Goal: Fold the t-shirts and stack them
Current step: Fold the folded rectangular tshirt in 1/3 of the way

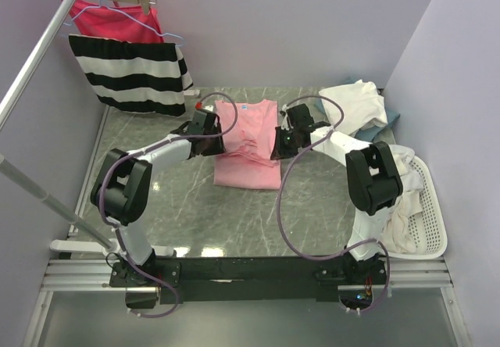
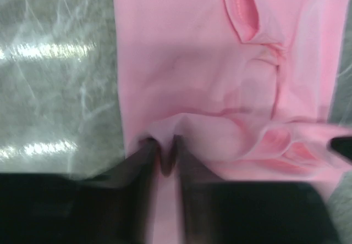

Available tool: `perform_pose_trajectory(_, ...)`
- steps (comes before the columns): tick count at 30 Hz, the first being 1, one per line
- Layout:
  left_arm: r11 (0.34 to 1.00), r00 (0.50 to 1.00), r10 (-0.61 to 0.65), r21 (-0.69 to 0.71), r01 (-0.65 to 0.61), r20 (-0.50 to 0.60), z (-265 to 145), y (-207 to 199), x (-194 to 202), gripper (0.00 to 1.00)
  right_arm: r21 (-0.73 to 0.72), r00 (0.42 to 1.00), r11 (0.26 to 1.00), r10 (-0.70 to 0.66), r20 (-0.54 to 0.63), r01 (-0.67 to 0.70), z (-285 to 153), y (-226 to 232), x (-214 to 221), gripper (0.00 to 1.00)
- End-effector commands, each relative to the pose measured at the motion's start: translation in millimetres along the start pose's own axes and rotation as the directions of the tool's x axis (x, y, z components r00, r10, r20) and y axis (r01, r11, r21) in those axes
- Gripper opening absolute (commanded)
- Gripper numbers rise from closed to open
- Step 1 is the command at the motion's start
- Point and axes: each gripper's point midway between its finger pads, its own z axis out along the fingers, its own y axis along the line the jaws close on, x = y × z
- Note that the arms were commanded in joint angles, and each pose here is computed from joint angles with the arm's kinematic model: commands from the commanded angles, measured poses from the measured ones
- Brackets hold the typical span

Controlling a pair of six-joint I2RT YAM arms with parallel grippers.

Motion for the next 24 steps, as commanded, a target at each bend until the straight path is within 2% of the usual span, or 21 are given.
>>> perform_pose_trajectory(1, 0.999, 0.996, 0.030, 0.041, -0.033, 0.083, 5.3, -7.5, -35.0, 0.64, 0.115, 0.991, 0.993, -0.007, 0.133, -0.009, -9.1, -25.2, -48.1, 0.20)
perform_pose_trajectory(2, 0.999, 0.995, 0.028, 0.029, -0.031, 0.101, 5.6, -5.1, -40.9, 0.79, 0.130, 0.986, 0.991, -0.007, 0.165, -0.015, -13.2, -28.5, -55.5, 0.32)
perform_pose_trajectory(4, 0.999, 0.989, 0.033, -0.001, -0.033, 0.143, 1.7, 1.4, -53.6, 0.87, 0.174, 0.968, 0.985, -0.024, 0.251, -0.021, -31.4, -32.9, -76.5, 0.37)
perform_pose_trajectory(5, 0.999, 0.986, 0.030, -0.015, -0.028, 0.164, -1.3, 5.4, -60.5, 0.97, 0.178, 0.960, 0.984, -0.034, 0.280, -0.017, -39.4, -31.5, -83.5, 0.45)
perform_pose_trajectory(6, 0.999, 0.983, 0.034, -0.029, -0.029, 0.183, -5.4, 8.0, -66.4, 0.98, 0.172, 0.948, 0.985, -0.051, 0.315, -0.004, -52.8, -24.3, -91.0, 0.50)
perform_pose_trajectory(7, 0.999, 0.979, 0.045, -0.025, -0.041, 0.199, -12.9, 6.5, -73.0, 0.99, 0.153, 0.942, 0.988, -0.063, 0.330, 0.012, -58.5, -18.9, -94.0, 0.60)
perform_pose_trajectory(11, 0.994, 0.982, 0.071, 0.073, -0.085, 0.175, -28.5, -12.9, -76.1, 0.99, 0.028, 0.950, 0.997, -0.074, 0.304, 0.069, -71.7, 12.5, -85.3, 0.61)
perform_pose_trajectory(15, 0.946, 0.992, 0.071, 0.307, -0.100, 0.103, -45.6, -52.3, -56.8, 0.99, -0.099, 0.975, 0.990, -0.081, 0.209, 0.103, -60.8, 43.6, -57.2, 0.61)
perform_pose_trajectory(17, 0.900, 0.996, 0.076, 0.426, -0.093, 0.055, -49.7, -70.4, -43.0, 0.99, -0.153, 0.981, 0.983, -0.075, 0.181, 0.103, -53.7, 54.0, -48.2, 0.61)
perform_pose_trajectory(20, 0.852, 0.996, 0.093, 0.517, -0.081, 0.004, -43.9, -83.8, -29.0, 0.99, -0.185, 0.988, 0.980, -0.043, 0.147, 0.070, -36.8, 56.3, -40.8, 0.61)
perform_pose_trajectory(24, 0.843, 0.995, 0.092, 0.534, -0.061, -0.032, -19.2, -82.3, -15.8, 0.97, -0.192, 0.996, 0.981, -0.022, 0.091, 0.039, -7.8, 48.0, -34.5, 0.60)
